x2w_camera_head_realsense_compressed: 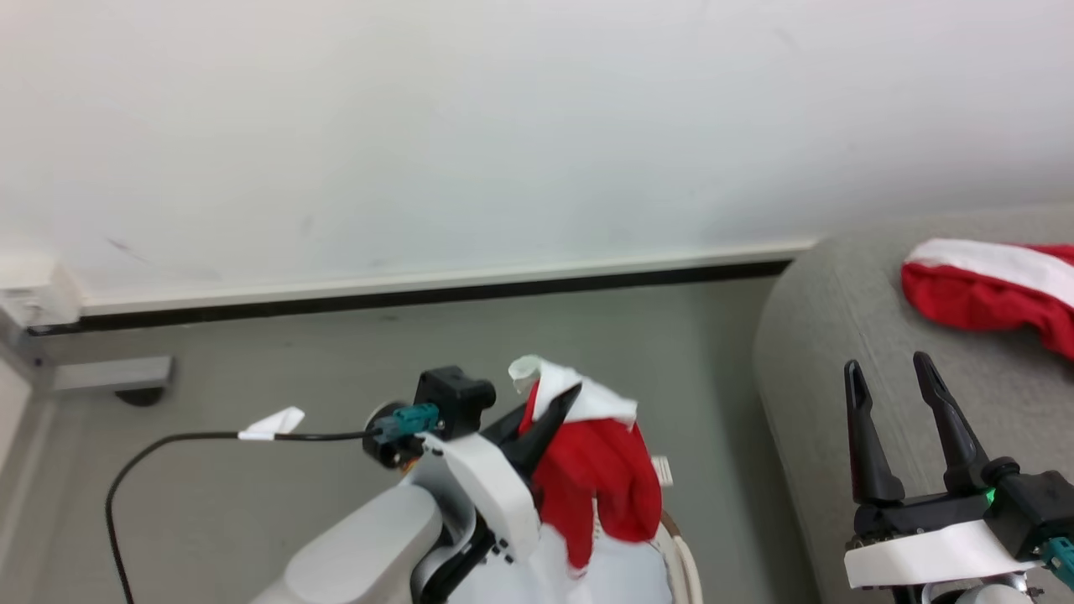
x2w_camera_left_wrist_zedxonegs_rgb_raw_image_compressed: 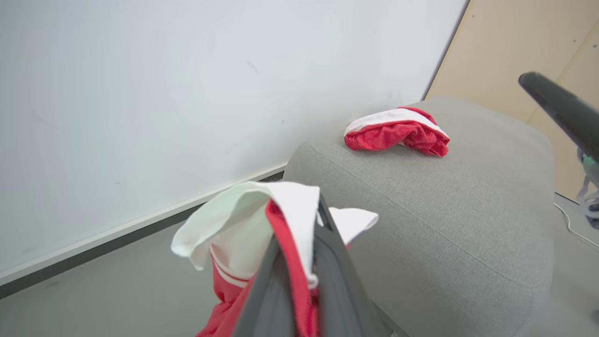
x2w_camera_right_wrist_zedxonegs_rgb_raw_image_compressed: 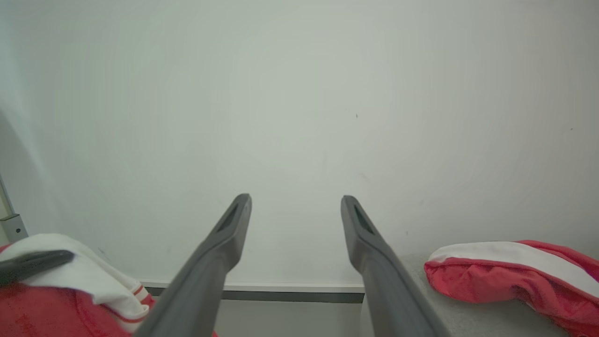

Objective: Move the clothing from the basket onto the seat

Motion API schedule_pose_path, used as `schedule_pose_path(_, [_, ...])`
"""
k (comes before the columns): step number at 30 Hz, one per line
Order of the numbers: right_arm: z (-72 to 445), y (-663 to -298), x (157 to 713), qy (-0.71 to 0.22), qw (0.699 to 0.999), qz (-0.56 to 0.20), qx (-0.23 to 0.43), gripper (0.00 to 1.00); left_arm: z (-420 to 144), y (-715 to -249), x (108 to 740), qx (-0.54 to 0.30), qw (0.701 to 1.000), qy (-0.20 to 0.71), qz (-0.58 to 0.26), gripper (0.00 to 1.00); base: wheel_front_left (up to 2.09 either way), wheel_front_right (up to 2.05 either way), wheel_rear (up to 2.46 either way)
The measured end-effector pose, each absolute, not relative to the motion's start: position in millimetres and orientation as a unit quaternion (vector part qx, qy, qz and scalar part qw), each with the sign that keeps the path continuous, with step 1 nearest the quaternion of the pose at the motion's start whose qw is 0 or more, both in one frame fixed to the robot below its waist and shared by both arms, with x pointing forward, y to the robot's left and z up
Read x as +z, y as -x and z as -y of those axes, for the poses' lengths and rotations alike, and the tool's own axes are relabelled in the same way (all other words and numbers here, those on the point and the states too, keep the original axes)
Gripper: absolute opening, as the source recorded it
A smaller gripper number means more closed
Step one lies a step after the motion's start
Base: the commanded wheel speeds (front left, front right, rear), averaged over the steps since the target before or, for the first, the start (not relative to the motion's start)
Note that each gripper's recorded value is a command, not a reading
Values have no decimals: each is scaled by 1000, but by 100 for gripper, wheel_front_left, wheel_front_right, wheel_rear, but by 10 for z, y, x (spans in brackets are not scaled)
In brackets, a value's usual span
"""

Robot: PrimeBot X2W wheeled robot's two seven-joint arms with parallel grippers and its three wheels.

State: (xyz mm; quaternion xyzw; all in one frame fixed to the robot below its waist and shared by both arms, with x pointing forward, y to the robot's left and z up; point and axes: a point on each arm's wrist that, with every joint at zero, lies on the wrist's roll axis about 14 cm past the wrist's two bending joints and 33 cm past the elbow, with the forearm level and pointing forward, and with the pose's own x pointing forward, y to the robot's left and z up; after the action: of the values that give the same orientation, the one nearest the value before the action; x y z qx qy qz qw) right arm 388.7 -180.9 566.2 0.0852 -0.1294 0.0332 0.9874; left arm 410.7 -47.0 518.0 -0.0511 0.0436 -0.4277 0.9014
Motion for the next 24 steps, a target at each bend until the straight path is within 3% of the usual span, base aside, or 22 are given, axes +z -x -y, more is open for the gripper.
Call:
schedule_pose_path(13, [1287,-3818,5757,-111,979,135,108,100,187,-4116,6563,-388,907,22,160,0,0,0,0])
schedule_pose_path(24, [1055,-3759,5748,-119,974,129,143,100,150,-4110,6835,-376,905,32,196,0,0,0,0])
